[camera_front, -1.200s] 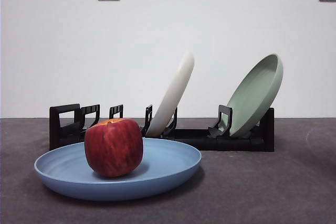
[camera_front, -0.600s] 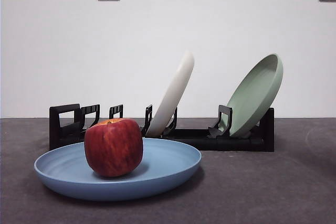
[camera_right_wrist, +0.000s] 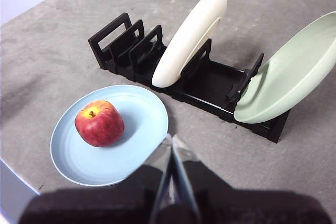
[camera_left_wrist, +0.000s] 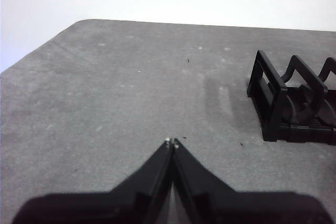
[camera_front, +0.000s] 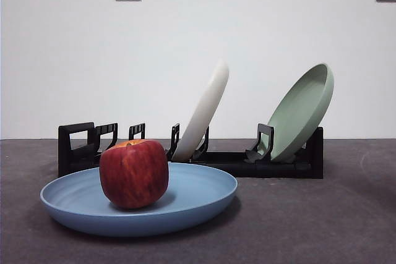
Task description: Take the blue plate from the plate rack,put the plate on the table,take the apple from the table,put the apple in the plate
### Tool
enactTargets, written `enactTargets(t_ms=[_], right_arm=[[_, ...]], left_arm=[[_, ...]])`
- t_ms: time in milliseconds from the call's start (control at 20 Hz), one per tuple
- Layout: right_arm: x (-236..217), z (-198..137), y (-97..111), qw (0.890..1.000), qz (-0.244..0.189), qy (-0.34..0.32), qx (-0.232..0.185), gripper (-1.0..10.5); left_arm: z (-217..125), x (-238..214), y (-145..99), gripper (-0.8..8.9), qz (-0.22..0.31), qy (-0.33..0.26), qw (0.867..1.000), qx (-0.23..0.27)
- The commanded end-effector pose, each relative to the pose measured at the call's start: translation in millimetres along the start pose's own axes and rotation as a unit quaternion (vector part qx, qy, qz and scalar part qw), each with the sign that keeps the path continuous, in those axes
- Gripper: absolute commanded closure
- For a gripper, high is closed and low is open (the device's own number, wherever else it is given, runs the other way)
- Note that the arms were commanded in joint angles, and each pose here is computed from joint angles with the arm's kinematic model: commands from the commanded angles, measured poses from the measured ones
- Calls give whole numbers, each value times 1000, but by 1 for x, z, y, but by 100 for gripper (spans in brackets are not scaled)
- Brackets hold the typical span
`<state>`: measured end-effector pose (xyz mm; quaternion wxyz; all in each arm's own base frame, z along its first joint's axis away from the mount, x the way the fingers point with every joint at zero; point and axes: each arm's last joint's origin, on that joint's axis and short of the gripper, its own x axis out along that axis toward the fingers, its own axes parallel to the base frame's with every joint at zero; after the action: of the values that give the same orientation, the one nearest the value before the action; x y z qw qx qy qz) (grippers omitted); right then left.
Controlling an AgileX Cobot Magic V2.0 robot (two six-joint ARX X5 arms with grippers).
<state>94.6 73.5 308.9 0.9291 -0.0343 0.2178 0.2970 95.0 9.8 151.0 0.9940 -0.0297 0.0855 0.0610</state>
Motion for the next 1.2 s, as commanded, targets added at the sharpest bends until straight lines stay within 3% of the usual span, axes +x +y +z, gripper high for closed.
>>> enactTargets(t_ms=[50, 500, 750, 900, 1200], right_arm=[[1, -1, 0, 1000, -1, 1, 5, 957], [1, -2, 0, 1000, -2, 4, 1, 946], [-6, -2, -13, 996, -50, -15, -65, 946], [-4, -13, -34, 992, -112, -39, -32, 946], [8, -70, -61, 981, -139, -135, 16, 946]], left_arm=[[-4, 1, 0, 814, 1, 4, 1000, -3], [-4, 1, 0, 815, 1, 4, 1000, -3], [-4, 1, 0, 814, 1, 4, 1000, -3], [-4, 1, 0, 815, 1, 4, 1000, -3], [-4, 1, 0, 815, 1, 4, 1000, -3]])
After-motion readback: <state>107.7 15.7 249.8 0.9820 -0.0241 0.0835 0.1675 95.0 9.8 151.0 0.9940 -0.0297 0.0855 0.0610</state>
